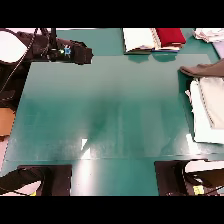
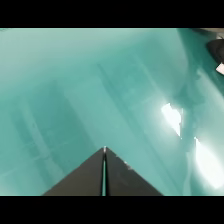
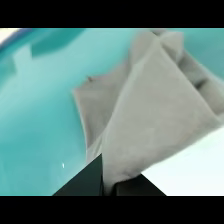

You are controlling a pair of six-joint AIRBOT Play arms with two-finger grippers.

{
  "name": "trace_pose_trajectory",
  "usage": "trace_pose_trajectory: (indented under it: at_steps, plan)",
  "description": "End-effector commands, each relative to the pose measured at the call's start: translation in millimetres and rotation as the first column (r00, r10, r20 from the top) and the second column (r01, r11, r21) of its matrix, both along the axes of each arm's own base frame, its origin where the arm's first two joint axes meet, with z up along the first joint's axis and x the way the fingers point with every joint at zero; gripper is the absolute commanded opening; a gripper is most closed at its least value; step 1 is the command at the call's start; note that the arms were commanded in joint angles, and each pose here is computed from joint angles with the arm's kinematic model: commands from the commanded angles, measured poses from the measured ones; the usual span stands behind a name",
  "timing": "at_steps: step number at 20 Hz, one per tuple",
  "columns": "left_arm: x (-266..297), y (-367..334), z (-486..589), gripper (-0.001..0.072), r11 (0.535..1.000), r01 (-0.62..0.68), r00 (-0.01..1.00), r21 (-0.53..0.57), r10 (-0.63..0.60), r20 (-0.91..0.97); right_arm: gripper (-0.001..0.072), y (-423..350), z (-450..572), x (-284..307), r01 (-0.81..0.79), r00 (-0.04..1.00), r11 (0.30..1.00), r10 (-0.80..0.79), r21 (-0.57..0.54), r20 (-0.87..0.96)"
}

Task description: Fold the shirts.

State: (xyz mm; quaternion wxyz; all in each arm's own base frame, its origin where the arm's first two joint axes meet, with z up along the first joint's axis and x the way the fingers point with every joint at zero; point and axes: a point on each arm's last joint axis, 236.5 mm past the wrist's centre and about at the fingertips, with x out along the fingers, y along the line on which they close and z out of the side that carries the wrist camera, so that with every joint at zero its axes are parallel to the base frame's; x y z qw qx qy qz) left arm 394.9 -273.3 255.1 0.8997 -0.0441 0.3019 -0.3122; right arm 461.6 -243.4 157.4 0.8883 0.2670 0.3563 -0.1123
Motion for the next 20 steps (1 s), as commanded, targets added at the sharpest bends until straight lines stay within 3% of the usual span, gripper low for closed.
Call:
trace_pose_trajectory:
  at_steps: [1,6,10,15,20]
  plan:
    - [-1,-2,1,0.0028,1.0,-0.001,1.0,-0.018,0.001,-0.01,0.0014,-18,33,2,0.066,0.99,0.998,-0.067,0.013,0.128]
    - [-2,-4,1,0.0029,1.0,0.003,1.0,-0.025,-0.004,-0.015,0.0015,-6,98,7,0.097,0.953,0.993,-0.072,-0.069,0.294]
    - [-4,-3,-1,0.0029,1.0,0.008,1.0,-0.016,-0.008,-0.022,0.0015,2,124,-8,0.097,0.945,0.991,-0.061,-0.097,0.322]
    - [-5,-3,-3,0.0029,1.0,0.01,1.0,-0.011,-0.011,-0.026,0.0015,18,117,-44,0.042,0.981,0.986,-0.009,-0.163,0.196]
    - [-7,-3,-6,0.0029,1.0,0.019,0.999,0.003,-0.019,-0.037,0.0015,8,54,-105,0.08,0.995,0.966,-0.091,-0.246,-0.036]
